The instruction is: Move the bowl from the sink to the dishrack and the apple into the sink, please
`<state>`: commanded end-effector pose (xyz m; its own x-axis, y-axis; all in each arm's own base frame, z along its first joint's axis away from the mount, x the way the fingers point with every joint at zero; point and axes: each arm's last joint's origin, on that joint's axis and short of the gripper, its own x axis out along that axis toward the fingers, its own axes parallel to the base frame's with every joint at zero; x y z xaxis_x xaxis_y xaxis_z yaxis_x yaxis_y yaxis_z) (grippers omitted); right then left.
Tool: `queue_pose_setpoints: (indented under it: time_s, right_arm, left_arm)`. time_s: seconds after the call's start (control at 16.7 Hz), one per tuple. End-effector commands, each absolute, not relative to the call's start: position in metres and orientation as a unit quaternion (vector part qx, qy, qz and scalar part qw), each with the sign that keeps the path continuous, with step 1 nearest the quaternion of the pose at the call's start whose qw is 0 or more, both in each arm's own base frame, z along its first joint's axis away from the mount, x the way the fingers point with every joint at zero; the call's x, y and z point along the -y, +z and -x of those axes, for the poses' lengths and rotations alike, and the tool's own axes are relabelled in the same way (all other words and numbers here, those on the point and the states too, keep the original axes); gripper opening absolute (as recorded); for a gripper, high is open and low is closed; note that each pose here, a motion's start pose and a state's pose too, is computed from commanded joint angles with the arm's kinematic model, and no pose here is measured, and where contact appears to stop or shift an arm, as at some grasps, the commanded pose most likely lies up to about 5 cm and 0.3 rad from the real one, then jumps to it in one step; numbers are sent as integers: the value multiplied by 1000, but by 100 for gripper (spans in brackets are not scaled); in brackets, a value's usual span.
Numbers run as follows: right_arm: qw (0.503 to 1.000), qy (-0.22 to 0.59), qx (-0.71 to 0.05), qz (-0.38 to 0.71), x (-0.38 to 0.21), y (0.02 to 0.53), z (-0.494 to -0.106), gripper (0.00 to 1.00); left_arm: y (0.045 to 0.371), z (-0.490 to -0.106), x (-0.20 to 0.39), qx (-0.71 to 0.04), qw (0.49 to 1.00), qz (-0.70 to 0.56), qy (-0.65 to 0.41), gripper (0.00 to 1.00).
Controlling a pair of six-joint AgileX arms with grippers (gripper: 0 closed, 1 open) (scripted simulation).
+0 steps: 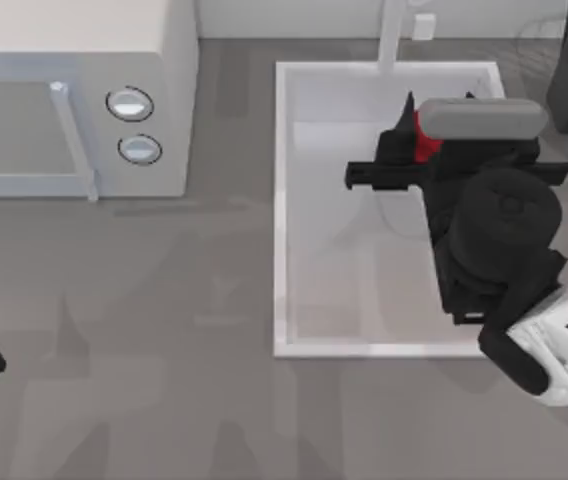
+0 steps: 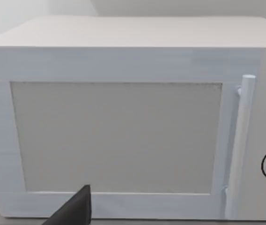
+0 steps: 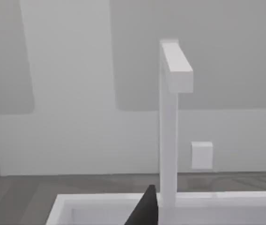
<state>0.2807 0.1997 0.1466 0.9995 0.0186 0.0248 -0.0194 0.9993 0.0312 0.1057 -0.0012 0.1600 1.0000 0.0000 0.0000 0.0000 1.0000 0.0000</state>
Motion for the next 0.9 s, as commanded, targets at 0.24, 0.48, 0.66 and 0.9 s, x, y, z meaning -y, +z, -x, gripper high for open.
queue_pose_setpoints:
  time_s: [0.24,0.48,0.66,0.9]
  right_arm:
    - [1000,1,3,-3,-193,92,-277,0]
    - [1000,-5,0,0,-185,62,-271,0]
    - [1000,-5,0,0,-184,59,-270,0]
    - [1000,-5,0,0,-184,59,-270,15]
  left_arm:
    - [160,-106,1,0,1000,0,0,100]
    - [160,-106,1,0,1000,0,0,100]
    - [160,-106,1,0,1000,0,0,100]
    - [160,-106,1,0,1000,0,0,100]
